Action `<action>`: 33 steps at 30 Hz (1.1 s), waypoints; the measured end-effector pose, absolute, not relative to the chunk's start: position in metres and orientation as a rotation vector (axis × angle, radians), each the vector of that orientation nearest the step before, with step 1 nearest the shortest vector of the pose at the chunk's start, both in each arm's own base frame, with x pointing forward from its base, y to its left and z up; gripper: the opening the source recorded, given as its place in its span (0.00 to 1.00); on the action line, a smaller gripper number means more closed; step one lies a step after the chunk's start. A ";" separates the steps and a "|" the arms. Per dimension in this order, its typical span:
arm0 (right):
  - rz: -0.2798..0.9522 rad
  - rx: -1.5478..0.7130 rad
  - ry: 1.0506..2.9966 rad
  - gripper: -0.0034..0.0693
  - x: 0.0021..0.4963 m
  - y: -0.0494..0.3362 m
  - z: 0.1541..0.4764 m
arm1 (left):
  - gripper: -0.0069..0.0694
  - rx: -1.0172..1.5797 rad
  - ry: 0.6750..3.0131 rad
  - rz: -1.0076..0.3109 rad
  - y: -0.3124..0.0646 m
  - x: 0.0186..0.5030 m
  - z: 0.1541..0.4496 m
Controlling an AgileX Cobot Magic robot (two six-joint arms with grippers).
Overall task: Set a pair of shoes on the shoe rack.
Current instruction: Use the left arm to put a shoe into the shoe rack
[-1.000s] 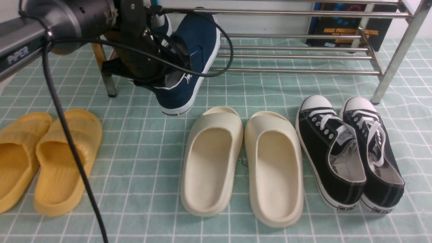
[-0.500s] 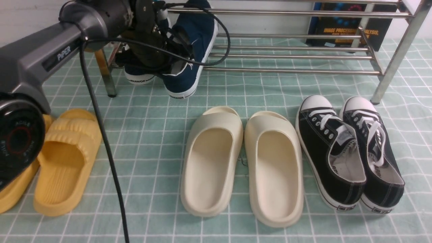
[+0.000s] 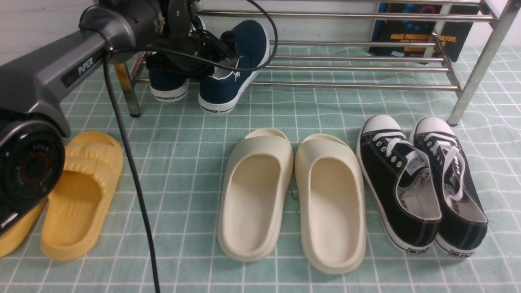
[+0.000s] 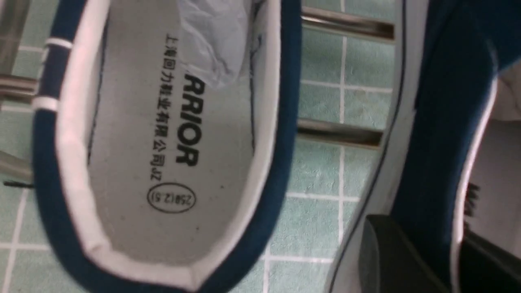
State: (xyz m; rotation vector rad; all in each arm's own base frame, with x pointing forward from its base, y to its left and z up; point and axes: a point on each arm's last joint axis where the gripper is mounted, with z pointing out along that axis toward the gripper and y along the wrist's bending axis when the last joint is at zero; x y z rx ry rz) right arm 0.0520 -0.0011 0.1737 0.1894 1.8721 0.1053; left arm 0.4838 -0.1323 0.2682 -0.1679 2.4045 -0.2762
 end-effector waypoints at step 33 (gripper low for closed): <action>0.105 0.189 1.872 0.39 0.052 -0.001 0.174 | 0.07 0.320 2.715 -0.298 -0.217 0.430 0.247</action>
